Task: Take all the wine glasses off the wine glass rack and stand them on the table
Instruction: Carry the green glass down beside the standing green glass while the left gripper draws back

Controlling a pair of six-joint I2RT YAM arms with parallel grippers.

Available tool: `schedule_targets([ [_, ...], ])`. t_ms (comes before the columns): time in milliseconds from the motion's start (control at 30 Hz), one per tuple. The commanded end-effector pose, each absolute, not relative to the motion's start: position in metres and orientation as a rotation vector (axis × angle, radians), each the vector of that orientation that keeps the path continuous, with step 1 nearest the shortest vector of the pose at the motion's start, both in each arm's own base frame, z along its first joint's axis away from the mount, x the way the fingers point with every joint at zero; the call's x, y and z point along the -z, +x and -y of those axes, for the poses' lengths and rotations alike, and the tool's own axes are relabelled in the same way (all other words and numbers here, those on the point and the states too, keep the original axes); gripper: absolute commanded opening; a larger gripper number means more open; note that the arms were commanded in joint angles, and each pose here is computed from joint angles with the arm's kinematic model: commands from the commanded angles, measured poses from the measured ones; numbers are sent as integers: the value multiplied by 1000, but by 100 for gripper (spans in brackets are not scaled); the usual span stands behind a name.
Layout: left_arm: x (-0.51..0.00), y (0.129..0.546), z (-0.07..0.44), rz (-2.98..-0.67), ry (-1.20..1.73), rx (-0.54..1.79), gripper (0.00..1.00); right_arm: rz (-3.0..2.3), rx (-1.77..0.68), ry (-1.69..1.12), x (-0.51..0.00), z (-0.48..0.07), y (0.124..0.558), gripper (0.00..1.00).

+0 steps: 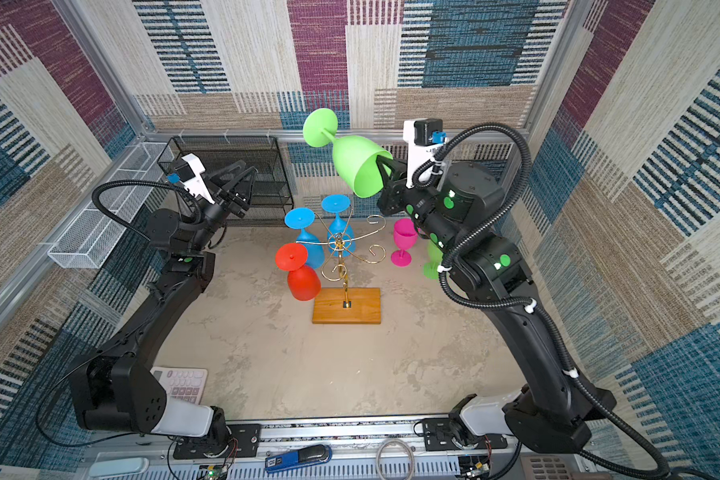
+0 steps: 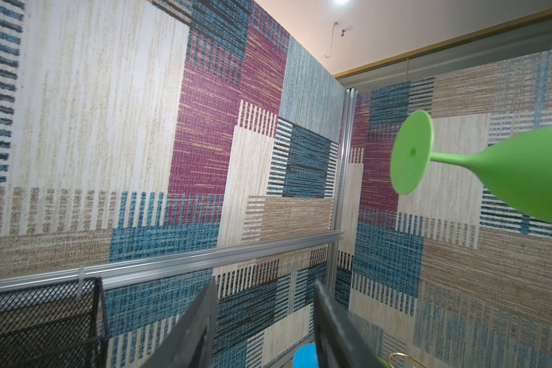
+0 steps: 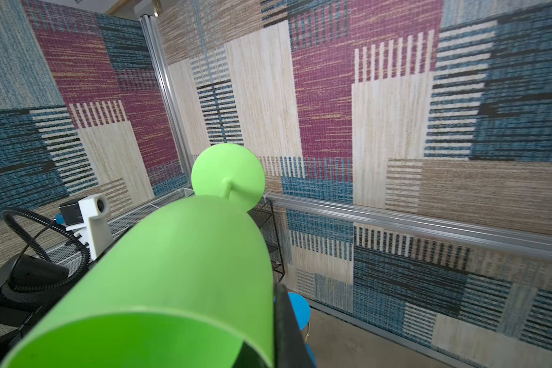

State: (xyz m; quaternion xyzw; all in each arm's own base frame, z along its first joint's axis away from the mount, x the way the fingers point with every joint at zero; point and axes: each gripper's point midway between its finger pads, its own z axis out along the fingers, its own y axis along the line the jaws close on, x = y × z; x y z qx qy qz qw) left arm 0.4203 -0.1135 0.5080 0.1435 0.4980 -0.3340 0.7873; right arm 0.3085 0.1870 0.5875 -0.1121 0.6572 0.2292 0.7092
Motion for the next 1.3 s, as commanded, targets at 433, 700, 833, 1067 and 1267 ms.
schedule_targets([
  [433, -469, 421, 39, -1218, 84, 580, 70, -1814, -164, 201, -490, -60, 258, 0],
  [700, -440, 412, 12, -1288, 31, 505, 70, -2127, -104, 139, -401, -72, 265, 0],
  [833, -431, 411, 0, -1292, -6, 496, 72, -2263, -116, 109, -355, -71, 275, 0],
  [1067, -418, 409, -9, -1300, -55, 494, 74, -2459, -125, 162, -267, -42, 294, 0],
  [1267, -411, 412, -16, -1316, -83, 500, 75, -2506, -58, 280, -235, 2, 303, 0],
])
